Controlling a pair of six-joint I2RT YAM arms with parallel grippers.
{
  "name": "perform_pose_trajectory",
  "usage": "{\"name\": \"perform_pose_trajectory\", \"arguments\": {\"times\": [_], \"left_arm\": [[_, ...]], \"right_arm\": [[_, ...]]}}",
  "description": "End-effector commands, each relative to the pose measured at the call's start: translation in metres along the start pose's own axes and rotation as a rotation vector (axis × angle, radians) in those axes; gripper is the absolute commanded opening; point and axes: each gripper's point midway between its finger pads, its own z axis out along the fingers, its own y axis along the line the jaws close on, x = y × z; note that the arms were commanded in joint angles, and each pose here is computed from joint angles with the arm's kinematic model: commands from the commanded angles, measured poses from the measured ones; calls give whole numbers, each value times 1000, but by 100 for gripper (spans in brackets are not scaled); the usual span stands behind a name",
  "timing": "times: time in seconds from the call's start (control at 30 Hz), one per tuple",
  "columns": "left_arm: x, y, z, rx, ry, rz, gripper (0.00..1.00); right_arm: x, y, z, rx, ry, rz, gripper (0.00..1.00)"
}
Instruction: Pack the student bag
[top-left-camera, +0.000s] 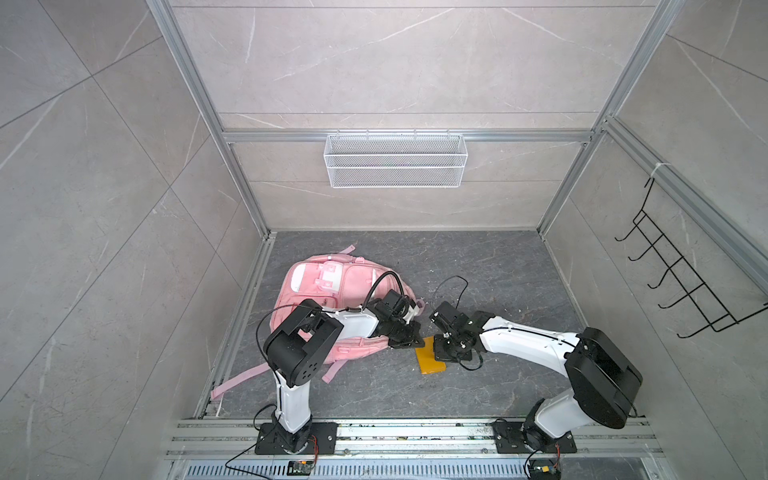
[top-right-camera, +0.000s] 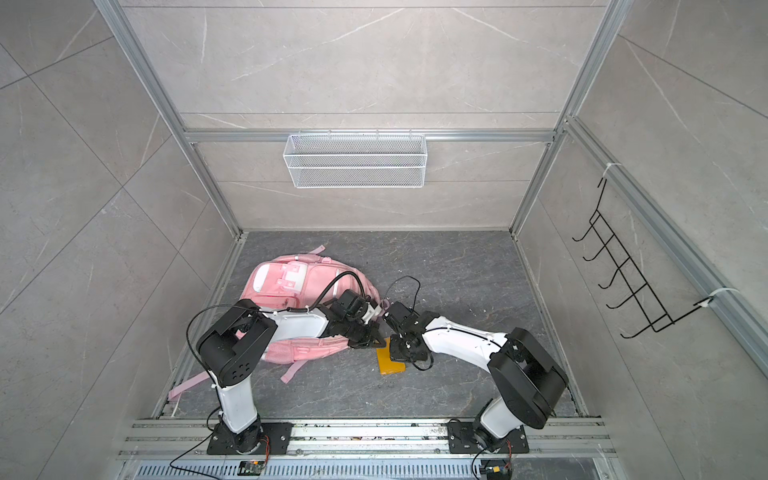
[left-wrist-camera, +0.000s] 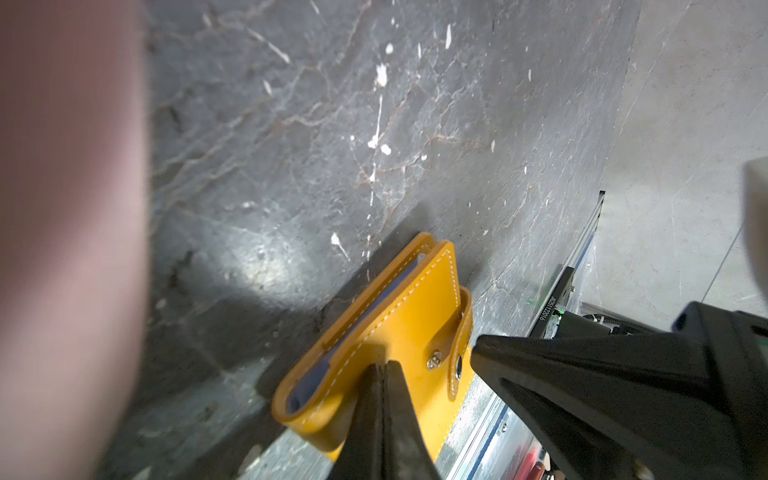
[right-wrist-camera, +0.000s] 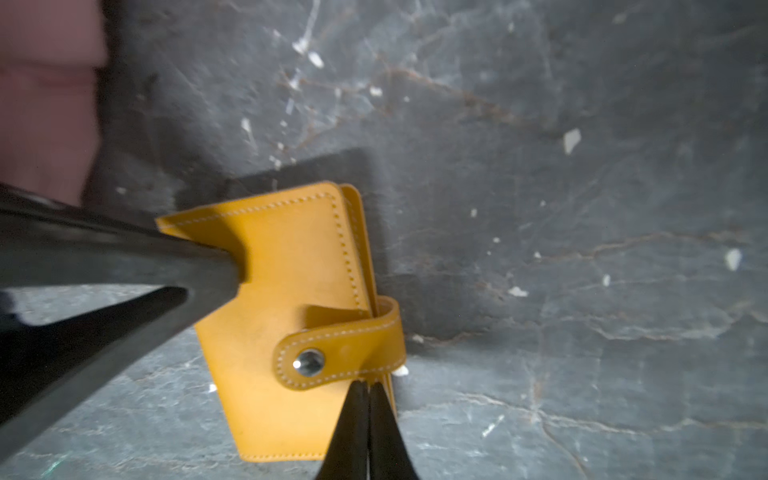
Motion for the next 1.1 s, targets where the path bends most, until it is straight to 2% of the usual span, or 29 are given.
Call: {"name": "perform_pose_trajectory", "arguments": {"times": [0.0, 0.47, 0.83, 1.07], "left_arm": [[8, 35, 6, -100, 22, -82, 1], [2, 36, 6, -93, 24, -79, 1], [2, 38, 4, -95, 20, -86, 1], [0, 36, 2, -95, 13, -86, 1]], "right_arm": [[-19, 20, -19, -69, -75, -10, 6], [-17, 26, 3, -59, -13, -39, 2], [-3, 16, 24, -36, 51, -30, 1], [11, -1, 38, 27, 99, -23, 0]]}}
